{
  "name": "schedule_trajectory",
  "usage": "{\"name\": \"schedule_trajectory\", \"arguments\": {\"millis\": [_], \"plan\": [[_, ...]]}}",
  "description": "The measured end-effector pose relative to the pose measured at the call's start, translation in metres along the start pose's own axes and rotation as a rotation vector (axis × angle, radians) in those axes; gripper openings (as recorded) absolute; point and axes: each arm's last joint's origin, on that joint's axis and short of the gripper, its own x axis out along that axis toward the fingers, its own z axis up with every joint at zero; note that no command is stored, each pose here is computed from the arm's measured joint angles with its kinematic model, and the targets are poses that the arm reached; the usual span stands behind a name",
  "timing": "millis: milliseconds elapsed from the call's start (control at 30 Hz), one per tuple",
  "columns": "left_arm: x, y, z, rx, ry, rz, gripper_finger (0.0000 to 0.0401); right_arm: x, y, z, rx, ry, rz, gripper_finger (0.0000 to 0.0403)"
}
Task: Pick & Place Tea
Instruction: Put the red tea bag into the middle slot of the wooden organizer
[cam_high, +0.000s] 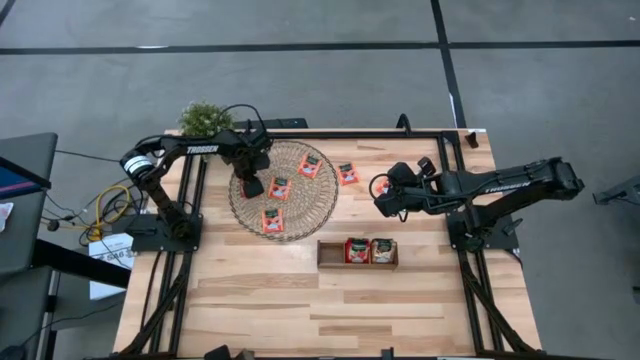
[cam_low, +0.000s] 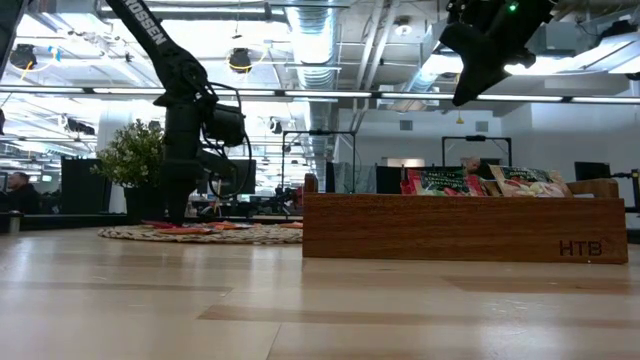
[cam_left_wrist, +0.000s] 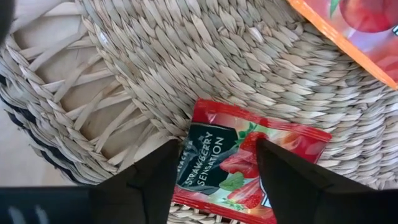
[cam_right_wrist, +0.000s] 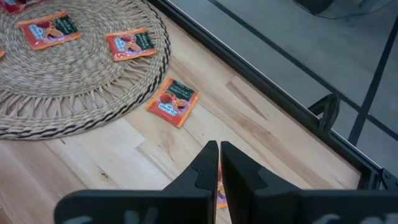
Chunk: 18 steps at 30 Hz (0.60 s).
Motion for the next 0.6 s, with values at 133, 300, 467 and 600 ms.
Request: {"name": "schedule_trajectory", "arguments": {"millis": [133,300,467,600], "plan": [[-0.001,0.0,0.0,0.0,0.006,-0.001,0.0178,0.0,0.0,0.0,0.0,0.0,0.0,0.0011],[-0.007,0.0,0.005,0.004,-0.012,0.0,0.0137,0.0,0.0,0.0,0.0,0.0,0.0,0.0011],[-0.013,-0.002,0.012,0.017,-0.035,0.001,0.0085,0.0,0.0,0.0,0.003,-0.002,0.001,0.0011],[-0.015,-0.003,0.013,0.028,-0.039,0.0,0.0045,0.0,0.0,0.001,0.005,-0.004,0.003,0.0011]]}}
